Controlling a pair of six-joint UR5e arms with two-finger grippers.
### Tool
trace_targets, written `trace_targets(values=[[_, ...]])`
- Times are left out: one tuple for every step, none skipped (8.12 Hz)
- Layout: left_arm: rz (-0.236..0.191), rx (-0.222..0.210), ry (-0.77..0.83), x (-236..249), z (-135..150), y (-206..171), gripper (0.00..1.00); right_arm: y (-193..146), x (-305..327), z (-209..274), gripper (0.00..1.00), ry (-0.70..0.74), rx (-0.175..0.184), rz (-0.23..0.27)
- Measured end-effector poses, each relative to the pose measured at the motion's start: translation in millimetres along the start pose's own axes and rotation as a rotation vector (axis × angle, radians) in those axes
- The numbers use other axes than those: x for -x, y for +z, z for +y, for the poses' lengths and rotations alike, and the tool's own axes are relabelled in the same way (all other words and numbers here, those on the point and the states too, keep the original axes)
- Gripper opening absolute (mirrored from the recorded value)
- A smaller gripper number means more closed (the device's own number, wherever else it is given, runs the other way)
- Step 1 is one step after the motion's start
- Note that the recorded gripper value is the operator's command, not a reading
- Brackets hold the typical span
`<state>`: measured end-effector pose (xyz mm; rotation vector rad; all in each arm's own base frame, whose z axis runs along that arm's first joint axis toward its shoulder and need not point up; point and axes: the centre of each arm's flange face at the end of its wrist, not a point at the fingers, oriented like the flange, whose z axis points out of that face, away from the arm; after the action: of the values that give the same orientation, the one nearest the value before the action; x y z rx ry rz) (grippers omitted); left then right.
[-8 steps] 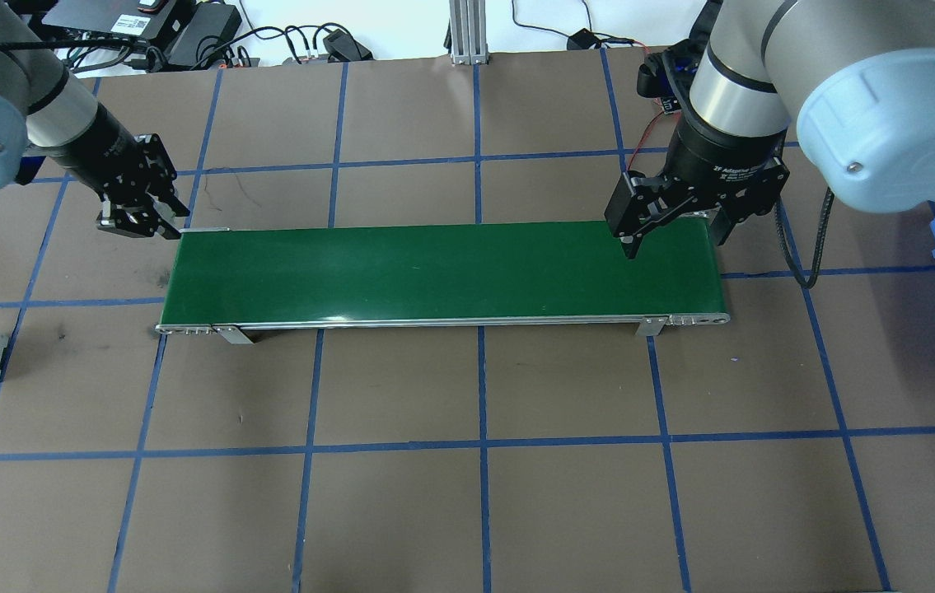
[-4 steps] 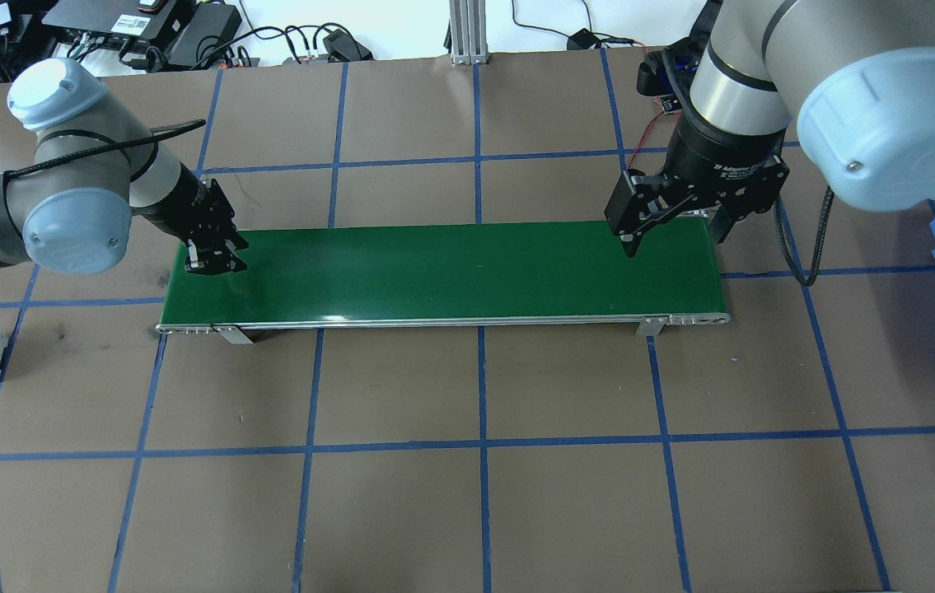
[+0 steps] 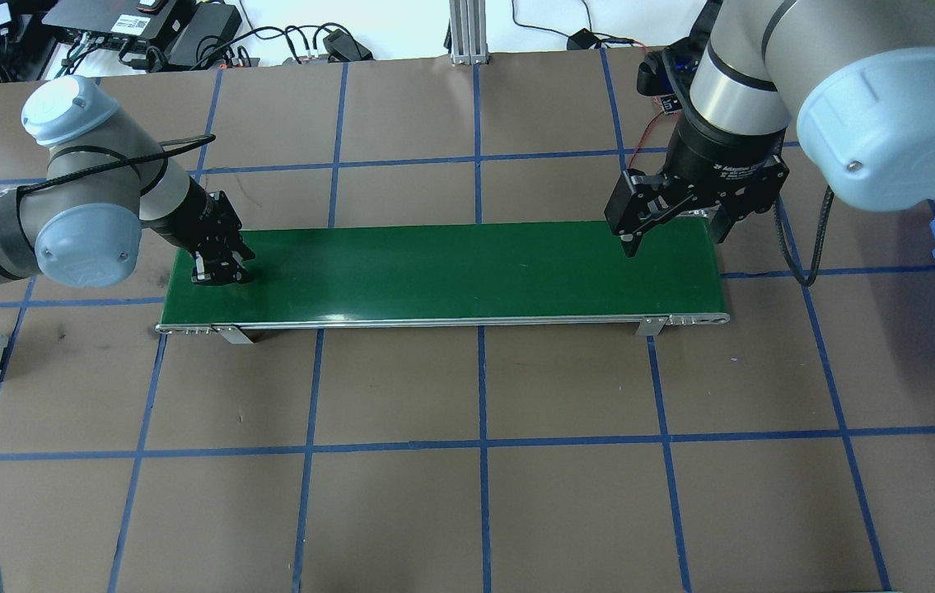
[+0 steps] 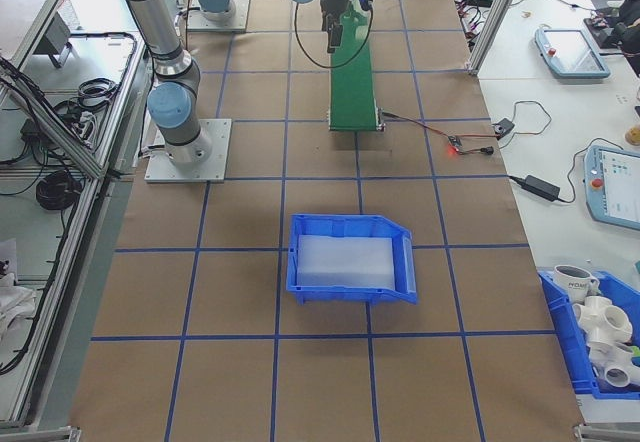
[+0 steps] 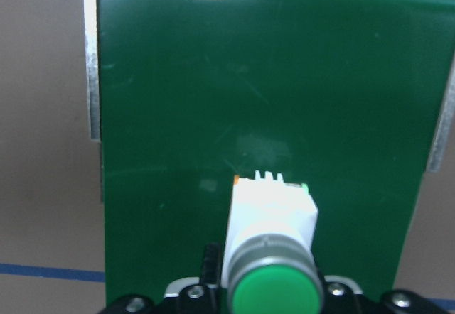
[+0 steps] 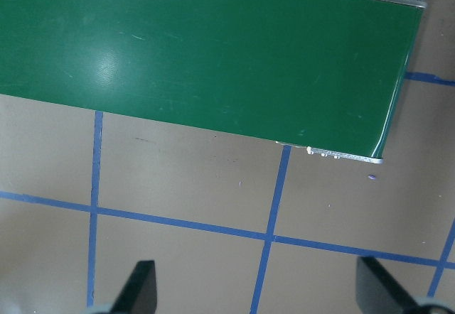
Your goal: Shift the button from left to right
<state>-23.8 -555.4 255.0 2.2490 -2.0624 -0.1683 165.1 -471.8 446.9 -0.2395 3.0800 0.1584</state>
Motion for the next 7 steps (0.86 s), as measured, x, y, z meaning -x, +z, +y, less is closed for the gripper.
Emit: trace_targets(values=[[-0.005, -0.005, 0.002, 2, 4, 2, 1.0, 0, 0, 0, 1.0, 0.0, 0.0, 0.001], [-0.009, -0.008, 0.008, 3, 10, 4, 1.0, 0, 0, 0, 1.0, 0.0, 0.001, 0.001], [-0.008, -0.007, 0.007, 4, 15, 4, 1.0, 0, 0, 0, 1.0, 0.0, 0.002, 0.002], [-0.006, -0.005, -0.005, 4, 19, 4, 1.0, 0, 0, 1, 1.0, 0.0, 0.002, 0.002], [-0.003, -0.005, -0.021, 4, 23, 3, 1.0, 0, 0, 1, 1.0, 0.0, 0.002, 0.002], [-0.005, -0.008, -0.024, 5, 25, 3, 1.0, 0, 0, 1, 1.0, 0.0, 0.002, 0.001], [-0.012, -0.02, -0.009, 6, 24, 3, 1.0, 0, 0, 0, 1.0, 0.001, 0.002, 0.001]])
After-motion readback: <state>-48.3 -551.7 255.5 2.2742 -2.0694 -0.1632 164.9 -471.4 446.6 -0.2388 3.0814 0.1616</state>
